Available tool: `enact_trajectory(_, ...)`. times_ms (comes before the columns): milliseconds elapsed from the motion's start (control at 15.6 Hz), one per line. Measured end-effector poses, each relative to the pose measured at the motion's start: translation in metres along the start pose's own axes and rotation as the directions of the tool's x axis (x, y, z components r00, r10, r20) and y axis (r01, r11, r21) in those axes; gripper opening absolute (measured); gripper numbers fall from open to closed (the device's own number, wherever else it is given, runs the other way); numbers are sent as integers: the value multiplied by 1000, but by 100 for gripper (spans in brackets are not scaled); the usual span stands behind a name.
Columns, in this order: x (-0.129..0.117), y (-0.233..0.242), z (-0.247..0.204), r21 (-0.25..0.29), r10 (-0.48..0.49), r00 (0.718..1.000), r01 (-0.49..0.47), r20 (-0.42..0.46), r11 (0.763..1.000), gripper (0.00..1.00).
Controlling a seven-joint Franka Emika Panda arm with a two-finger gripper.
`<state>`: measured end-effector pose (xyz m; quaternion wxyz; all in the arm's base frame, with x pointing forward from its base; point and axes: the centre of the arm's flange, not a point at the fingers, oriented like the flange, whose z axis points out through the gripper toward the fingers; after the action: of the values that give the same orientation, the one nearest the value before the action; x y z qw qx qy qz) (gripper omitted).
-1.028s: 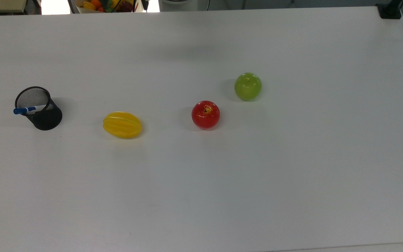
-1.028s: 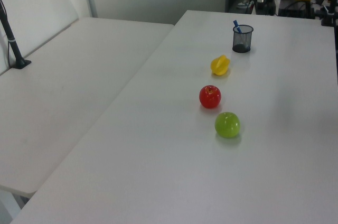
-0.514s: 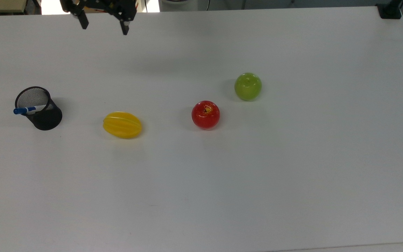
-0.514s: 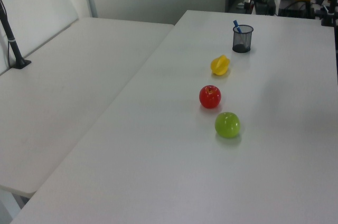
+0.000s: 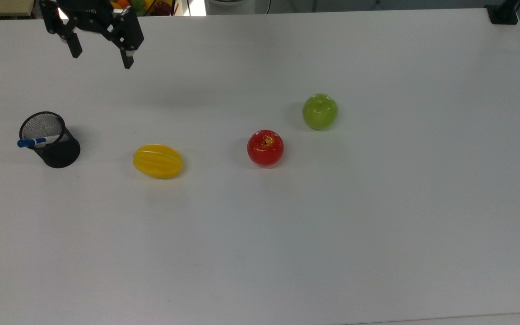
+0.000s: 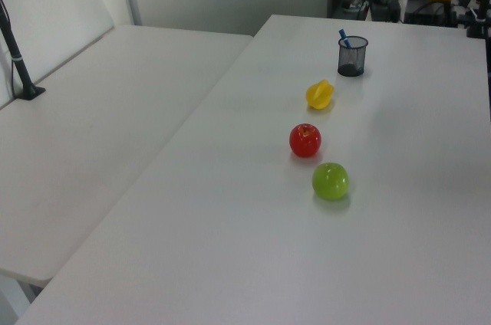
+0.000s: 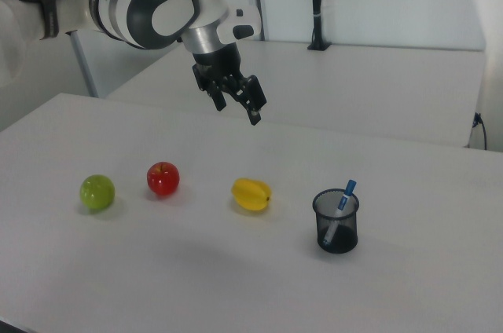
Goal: Take marker pen
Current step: 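Move the open gripper over the black mesh pen cup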
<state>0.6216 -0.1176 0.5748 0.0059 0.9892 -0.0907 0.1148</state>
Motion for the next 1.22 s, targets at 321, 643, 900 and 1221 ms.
enact_trajectory(321, 10, 20, 8, -20, 30, 998, -31, -60, 999, 100)
enact_trajectory(643, 18, 43, 21, -47, 61, 993, -66, -99, 997, 100)
enact_trajectory(900, 26, 57, 35, -67, 75, 988, -85, -137, 994, 100)
enact_trajectory(1221, 32, 74, 54, -87, 90, 982, -106, -166, 991, 100)
